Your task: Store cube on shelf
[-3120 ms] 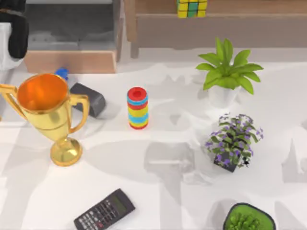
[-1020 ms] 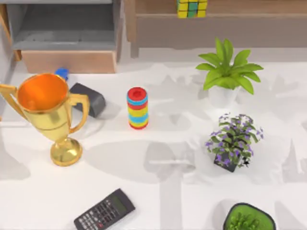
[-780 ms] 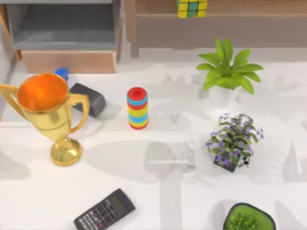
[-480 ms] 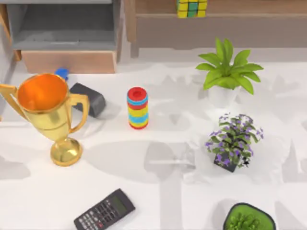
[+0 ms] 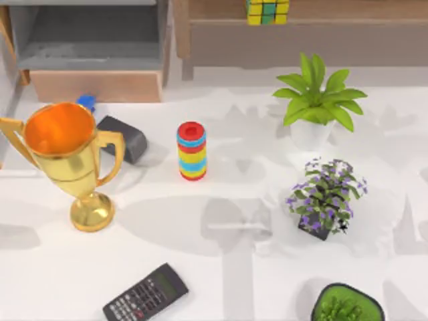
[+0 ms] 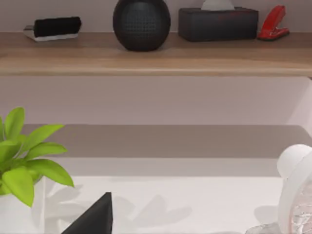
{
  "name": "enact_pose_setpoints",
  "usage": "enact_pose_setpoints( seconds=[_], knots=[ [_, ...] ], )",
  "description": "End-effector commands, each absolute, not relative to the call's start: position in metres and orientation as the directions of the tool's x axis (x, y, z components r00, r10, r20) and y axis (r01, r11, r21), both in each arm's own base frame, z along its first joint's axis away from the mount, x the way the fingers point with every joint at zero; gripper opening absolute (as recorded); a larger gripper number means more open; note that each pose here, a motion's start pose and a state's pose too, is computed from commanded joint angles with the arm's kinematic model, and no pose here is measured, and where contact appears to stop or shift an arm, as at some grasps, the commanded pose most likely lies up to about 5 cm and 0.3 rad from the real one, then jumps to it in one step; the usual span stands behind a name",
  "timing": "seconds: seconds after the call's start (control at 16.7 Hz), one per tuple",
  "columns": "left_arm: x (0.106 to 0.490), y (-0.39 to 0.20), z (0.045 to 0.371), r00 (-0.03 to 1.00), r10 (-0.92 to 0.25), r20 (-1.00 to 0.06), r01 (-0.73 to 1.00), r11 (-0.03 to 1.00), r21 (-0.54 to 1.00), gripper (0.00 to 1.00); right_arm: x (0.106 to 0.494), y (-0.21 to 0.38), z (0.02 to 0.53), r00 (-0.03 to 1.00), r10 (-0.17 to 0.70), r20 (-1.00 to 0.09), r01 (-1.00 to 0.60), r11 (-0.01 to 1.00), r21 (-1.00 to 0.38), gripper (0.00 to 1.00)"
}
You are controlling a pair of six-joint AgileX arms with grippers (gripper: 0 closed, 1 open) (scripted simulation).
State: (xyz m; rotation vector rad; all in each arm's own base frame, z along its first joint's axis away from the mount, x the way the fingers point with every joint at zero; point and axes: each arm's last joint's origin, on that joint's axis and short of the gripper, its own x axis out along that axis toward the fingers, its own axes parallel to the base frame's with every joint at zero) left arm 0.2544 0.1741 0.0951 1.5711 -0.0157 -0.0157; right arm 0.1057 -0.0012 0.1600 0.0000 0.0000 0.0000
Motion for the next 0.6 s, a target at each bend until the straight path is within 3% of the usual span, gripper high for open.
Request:
enact_pose_setpoints(
  seconds=[0.24, 0.6],
  knots=[
    [0.259, 0.175, 0.091, 1.0, -0.019, -0.015, 0.016, 0.013, 1.0, 0.0, 0.106, -0.001, 0.16, 1.0, 0.0, 0.0, 0.0, 1.0, 0.0, 1.0],
    [0.311, 0.174, 0.092, 1.0, -0.019, -0.011, 0.012, 0.017, 1.0, 0.0, 0.106, -0.001, 0.16, 1.0, 0.0, 0.0, 0.0, 1.0, 0.0, 1.0]
  ],
)
